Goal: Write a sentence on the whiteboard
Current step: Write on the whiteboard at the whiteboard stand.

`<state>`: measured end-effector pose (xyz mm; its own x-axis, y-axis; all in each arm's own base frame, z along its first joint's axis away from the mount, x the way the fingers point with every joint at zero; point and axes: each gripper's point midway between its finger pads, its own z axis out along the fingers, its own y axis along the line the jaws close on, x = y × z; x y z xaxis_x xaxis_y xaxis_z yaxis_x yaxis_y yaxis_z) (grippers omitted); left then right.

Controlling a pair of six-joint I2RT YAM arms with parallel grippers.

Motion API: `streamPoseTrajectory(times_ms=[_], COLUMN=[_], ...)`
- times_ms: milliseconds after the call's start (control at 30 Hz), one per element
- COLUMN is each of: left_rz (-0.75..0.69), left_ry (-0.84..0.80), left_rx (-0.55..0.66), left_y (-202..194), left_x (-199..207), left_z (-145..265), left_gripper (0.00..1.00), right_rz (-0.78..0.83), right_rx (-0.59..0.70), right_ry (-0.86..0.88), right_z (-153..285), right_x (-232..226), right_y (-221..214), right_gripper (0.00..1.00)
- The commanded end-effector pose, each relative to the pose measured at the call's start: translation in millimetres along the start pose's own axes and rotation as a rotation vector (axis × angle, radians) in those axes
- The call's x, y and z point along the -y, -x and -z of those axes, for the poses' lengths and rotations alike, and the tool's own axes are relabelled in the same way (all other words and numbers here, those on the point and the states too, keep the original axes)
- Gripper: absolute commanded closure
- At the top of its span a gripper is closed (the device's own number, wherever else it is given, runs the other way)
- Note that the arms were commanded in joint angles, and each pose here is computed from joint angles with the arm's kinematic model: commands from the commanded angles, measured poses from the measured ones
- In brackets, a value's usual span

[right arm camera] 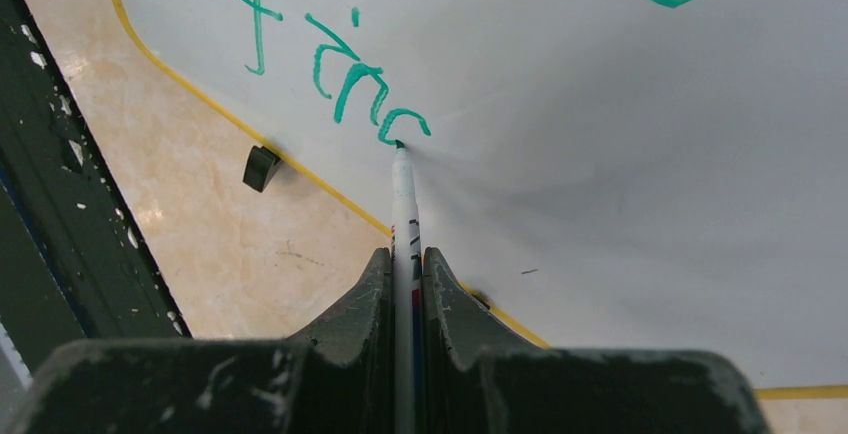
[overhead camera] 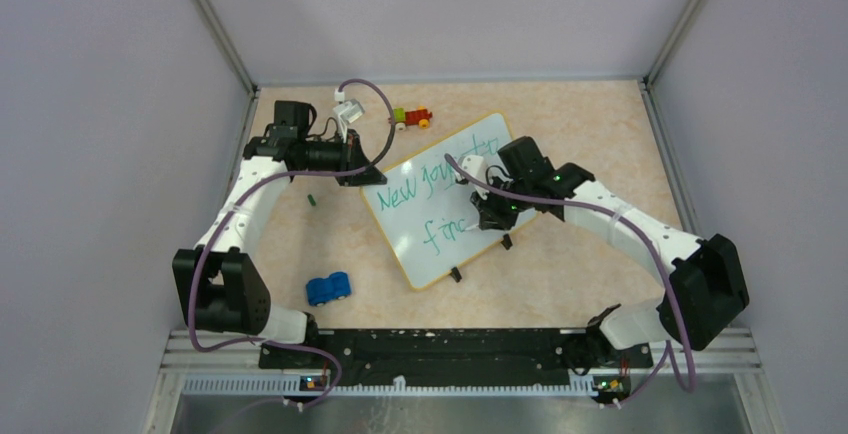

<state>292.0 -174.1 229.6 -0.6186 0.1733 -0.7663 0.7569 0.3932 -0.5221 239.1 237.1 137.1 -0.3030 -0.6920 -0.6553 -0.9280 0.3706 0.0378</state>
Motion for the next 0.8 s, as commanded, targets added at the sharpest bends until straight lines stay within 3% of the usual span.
streamPoseTrajectory(times_ms=[0,467,767], left_rz=[-0.054,-0.055,-0.052], left_ry=[0.005,0.008,0.005], left_rx=[-0.028,-0.029,-0.030], left_y=[-7.1,-7.4,-7.7], left_x=[-6.6,-6.9,-8.1], left_z=[-7.8,-7.6,-8.5], left_gripper=[1.00,1.00,1.00], right_rz=[0.061,0.065,0.040], right_rx=[0.109,0.161,0.126], right_ry=[-0.150,-0.205,-0.133], right_z=[24.1,39.7,28.0], right_x=[36.1,55.3,40.5], right_y=[41.7,67.9,48.4], right_gripper=[1.00,1.00,1.00])
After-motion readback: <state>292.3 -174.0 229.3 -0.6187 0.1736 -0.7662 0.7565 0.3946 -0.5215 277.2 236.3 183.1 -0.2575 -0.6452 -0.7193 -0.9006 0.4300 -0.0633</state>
